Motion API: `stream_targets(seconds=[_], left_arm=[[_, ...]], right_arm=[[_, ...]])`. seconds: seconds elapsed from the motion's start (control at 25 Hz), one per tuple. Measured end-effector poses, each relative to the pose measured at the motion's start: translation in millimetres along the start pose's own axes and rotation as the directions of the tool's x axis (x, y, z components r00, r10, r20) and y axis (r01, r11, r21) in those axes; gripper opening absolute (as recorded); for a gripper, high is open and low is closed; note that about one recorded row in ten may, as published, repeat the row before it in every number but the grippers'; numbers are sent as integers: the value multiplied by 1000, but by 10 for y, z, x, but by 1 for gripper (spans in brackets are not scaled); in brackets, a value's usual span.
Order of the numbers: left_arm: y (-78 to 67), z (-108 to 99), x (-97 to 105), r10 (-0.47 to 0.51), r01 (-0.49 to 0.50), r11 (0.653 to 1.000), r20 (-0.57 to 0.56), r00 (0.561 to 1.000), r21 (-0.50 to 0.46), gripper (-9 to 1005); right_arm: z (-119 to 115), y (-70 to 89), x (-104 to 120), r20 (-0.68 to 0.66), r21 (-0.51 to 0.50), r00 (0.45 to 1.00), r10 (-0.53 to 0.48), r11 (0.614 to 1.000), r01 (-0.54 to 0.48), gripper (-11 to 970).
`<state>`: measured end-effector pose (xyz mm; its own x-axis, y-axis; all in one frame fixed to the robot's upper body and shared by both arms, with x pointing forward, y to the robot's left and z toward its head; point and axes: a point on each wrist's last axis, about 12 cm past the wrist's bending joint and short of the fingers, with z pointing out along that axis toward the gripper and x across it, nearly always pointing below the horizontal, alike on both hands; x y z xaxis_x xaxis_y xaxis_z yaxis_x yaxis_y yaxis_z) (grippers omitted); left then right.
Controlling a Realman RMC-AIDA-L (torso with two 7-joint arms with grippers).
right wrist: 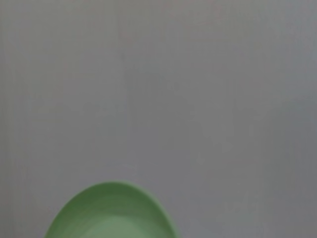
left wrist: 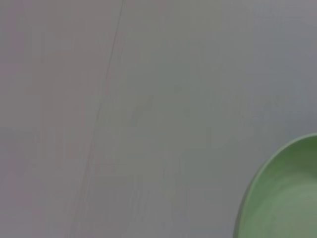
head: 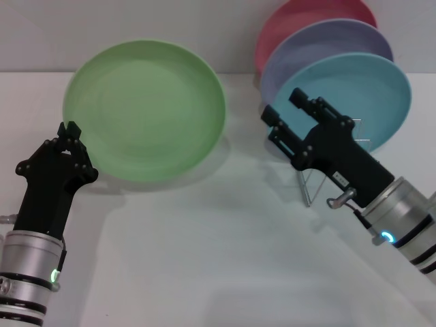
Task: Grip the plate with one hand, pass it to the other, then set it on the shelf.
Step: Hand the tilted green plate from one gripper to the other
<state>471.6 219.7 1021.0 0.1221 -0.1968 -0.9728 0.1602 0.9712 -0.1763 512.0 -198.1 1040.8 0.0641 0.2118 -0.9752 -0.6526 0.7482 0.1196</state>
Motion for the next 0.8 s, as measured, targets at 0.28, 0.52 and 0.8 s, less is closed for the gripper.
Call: stream_targets(seconds=[0.28,0.52,0.8], left_arm=[[-45,-29,1,14,-15,1000,-1,1000,-22,45],[-71,-71,6,27,-27,999,-5,1000,-21,46],[-153,-92,-8,82,-82,996,0,997,-20,47]], right_arm=[[75,86,61,-44,-30,999,20,999,-22,607],[168,121,96,-76,-31,997,32,999,-35,607],[265,142,121,-103,-24,994,23,999,-25,607]])
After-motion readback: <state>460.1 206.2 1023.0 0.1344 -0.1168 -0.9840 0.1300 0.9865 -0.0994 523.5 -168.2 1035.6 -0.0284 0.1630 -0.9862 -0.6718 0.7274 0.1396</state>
